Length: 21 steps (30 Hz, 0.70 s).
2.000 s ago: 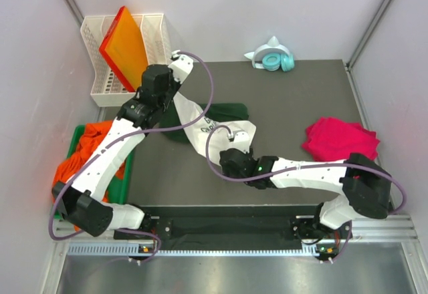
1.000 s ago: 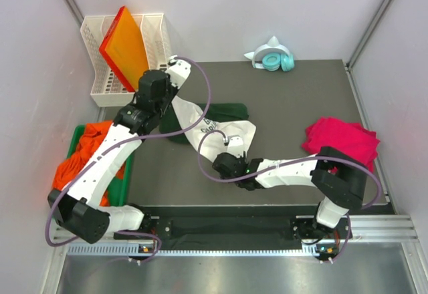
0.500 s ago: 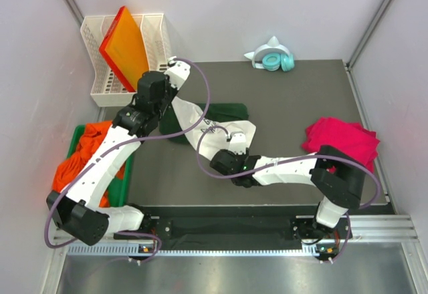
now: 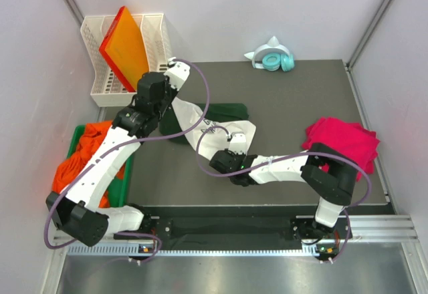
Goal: Fold and stack the t-shirts
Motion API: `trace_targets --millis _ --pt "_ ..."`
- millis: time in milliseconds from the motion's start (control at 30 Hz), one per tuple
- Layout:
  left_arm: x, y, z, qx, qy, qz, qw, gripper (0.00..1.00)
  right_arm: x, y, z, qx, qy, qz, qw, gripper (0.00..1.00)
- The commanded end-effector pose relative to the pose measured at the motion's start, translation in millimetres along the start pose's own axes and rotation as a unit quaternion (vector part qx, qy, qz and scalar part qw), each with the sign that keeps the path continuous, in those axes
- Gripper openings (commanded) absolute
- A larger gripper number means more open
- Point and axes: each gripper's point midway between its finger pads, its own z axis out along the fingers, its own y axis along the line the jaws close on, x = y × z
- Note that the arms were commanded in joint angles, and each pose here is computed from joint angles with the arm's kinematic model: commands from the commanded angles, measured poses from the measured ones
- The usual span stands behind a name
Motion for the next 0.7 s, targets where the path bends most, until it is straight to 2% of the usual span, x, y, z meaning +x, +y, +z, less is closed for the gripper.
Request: trace_targets --millis 0,33,233,267,333,367,433,467,667 --pt "-8.1 9.3 -12.9 -0.013 -0.026 -0.019 0.999 0.0 -13.3 15.4 2.2 -0.016 -0.012 0.024 0.999 0.11" --pt "-5.6 7.9 -12.4 -0.012 -0.023 -0.019 0.999 0.0 -13.6 12.8 2.2 -0.012 -0.013 0.022 1.0 0.0" --pt "-5.0 11.0 -21.1 -0.015 -0.025 -0.03 0.999 0.0 -39.7 -1.9 -28.7 0.025 -0.051 0.014 0.998 0.0" --pt "-5.4 11.7 -23.0 -0.015 -0.026 -0.033 0.999 0.0 -59.5 -4.1 -43.5 0.028 -0.077 0.034 0.996 0.0" --pt "-8.2 16.2 -29.9 -0.02 -0.033 -0.038 0.999 0.0 -71.7 -19.5 -63.5 0.042 -0.088 0.028 0.995 0.0" --pt "-9.7 18.4 -33.1 -0.023 -0.036 -0.042 0.998 0.0 -96.5 -26.8 -84.1 0.038 -0.118 0.054 0.991 0.0" --pt "-15.0 24.3 -42.3 -0.028 -0.045 -0.052 0.997 0.0 -112.7 -49.6 -106.0 0.055 -0.134 0.048 0.988 0.0" --pt "-16.6 25.9 -45.7 -0.029 -0.047 -0.061 0.997 0.0 -138.4 -60.5 -128.5 0.052 -0.166 0.063 0.983 0.0" --pt "-27.5 39.4 -71.9 -0.029 -0.067 -0.101 0.992 0.0 -211.3 -114.1 -199.1 0.097 -0.24 0.038 0.965 0.0"
